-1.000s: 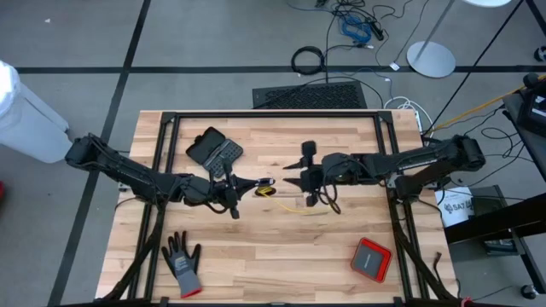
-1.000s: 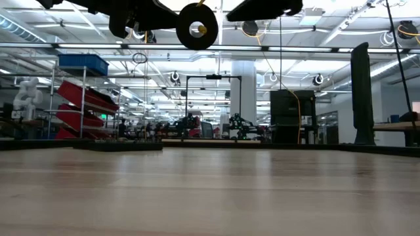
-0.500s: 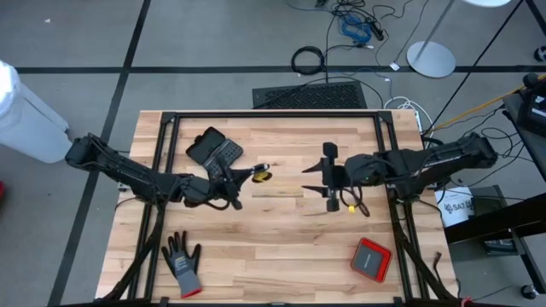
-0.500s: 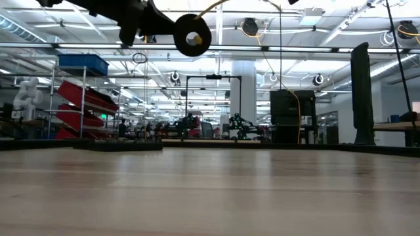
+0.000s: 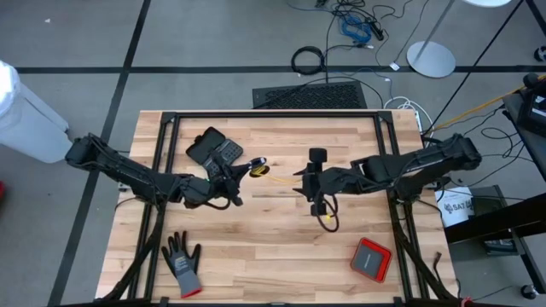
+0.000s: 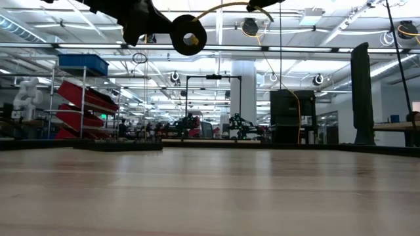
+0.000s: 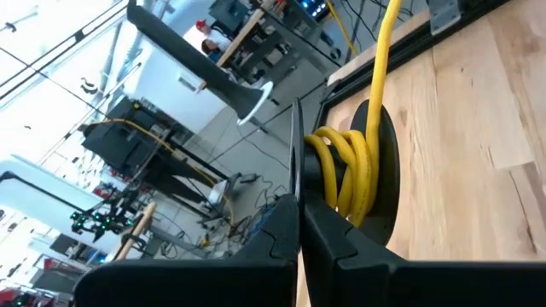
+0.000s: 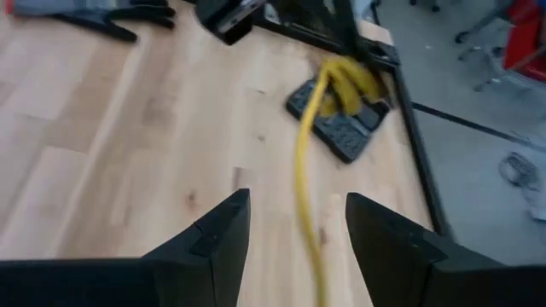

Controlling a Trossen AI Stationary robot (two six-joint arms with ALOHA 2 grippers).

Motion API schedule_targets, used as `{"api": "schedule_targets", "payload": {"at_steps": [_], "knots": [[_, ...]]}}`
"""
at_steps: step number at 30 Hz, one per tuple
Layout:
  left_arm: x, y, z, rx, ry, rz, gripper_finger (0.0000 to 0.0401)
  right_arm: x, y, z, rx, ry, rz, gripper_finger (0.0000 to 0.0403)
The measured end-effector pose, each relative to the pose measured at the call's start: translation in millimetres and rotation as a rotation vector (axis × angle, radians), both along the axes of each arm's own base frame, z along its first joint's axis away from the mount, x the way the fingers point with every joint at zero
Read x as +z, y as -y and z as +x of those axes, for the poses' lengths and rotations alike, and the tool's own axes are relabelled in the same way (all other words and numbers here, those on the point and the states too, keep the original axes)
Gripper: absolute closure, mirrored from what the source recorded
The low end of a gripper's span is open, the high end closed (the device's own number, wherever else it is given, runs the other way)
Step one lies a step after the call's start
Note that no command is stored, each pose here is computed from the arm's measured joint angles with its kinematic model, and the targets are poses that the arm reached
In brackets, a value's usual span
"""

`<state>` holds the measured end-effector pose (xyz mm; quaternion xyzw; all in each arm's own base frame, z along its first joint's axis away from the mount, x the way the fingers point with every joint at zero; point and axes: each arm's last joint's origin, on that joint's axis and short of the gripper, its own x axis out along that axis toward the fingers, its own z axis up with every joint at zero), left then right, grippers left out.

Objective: Coil cords
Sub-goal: Uncoil the yellow wire from the spool

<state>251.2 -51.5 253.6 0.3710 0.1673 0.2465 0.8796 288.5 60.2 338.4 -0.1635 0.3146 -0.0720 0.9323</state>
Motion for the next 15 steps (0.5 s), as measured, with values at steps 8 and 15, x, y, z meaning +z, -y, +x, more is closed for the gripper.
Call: {"api": "schedule_targets", "payload": {"at_steps": [8,15], "knots": [[-0.4,-0.1,-0.4,0.014,-0.004,0.004,0.0400,5.7,0.0,-1.6,-0.066,-0.071,0.016,0.0254],[-0.1,-0.2,-0.4,0.017,-0.001,0.003,0.0400,2.5,0.1,-4.2,-0.071,-0.109,0.055,0.0285]]}}
